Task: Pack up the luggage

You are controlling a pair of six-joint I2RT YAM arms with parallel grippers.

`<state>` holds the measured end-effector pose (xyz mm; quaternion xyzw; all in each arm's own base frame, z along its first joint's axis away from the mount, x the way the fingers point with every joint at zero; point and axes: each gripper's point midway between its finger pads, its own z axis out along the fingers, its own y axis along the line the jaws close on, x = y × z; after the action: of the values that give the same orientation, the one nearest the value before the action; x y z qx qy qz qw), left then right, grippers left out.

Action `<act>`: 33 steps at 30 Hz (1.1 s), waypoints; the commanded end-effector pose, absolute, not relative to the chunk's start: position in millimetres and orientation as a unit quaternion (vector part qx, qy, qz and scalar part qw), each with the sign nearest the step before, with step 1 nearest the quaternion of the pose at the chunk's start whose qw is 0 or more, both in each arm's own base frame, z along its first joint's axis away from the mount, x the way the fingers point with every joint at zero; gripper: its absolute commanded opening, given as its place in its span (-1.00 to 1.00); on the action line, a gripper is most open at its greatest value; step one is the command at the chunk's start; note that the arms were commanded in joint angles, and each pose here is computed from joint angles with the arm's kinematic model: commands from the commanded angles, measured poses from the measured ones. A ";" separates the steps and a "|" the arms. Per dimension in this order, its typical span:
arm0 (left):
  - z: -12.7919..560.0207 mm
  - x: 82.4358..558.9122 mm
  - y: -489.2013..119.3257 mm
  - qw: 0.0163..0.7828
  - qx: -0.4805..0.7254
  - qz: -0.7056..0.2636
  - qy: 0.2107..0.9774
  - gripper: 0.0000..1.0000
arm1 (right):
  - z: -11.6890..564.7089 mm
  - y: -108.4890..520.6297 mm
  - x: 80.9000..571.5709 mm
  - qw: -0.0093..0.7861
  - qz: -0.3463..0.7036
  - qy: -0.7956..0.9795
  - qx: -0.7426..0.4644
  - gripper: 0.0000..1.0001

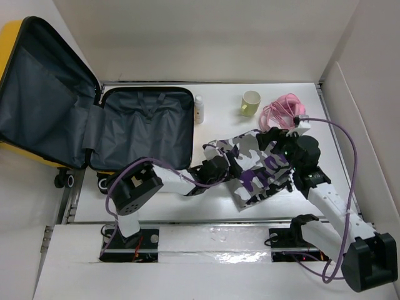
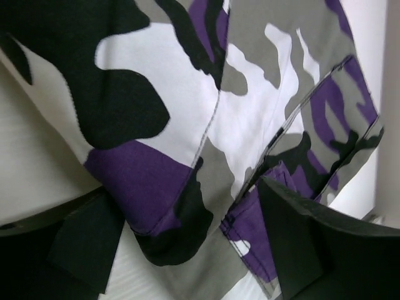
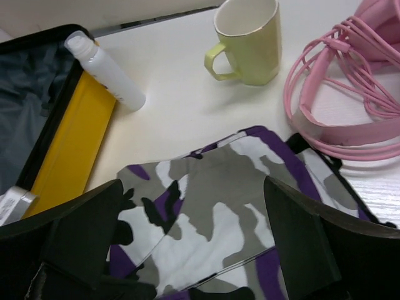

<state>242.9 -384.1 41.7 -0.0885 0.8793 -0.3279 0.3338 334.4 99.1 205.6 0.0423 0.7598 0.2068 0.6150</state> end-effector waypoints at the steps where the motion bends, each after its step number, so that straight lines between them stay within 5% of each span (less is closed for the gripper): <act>1: -6.4 237.5 -365.4 0.307 -0.104 -0.269 0.907 0.49 | 221.4 98.5 329.2 0.636 0.190 0.748 0.024 0.99; 5: 5.8 260.0 -363.2 0.353 -0.097 -0.270 0.891 -0.02 | 245.4 109.6 312.2 0.653 0.206 0.729 -0.002 0.97; 11: 45.0 296.7 -374.2 0.424 -0.048 -0.295 0.855 -0.49 | 275.7 123.6 283.6 0.675 0.234 0.699 -0.032 0.95; 14: 65.4 299.9 -378.0 0.444 -0.018 -0.299 0.844 -0.98 | 284.9 120.8 274.3 0.684 0.227 0.692 -0.034 0.95; 25: 219.5 305.5 -361.8 0.507 0.082 -0.317 0.797 -1.00 | 283.7 83.7 273.2 0.713 0.176 0.678 0.039 0.95; 29: 308.9 335.0 -309.9 0.561 0.053 -0.320 0.762 -1.00 | 273.1 80.8 273.6 0.708 0.178 0.682 0.042 0.95; 33: 336.2 380.3 -230.6 0.585 -0.005 -0.293 0.756 -1.00 | 265.3 78.3 275.4 0.705 0.181 0.685 0.041 0.95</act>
<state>351.8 -285.6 261.3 0.0329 0.8080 -0.2970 0.5077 274.8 78.8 259.7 0.0398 0.6962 0.1726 0.6956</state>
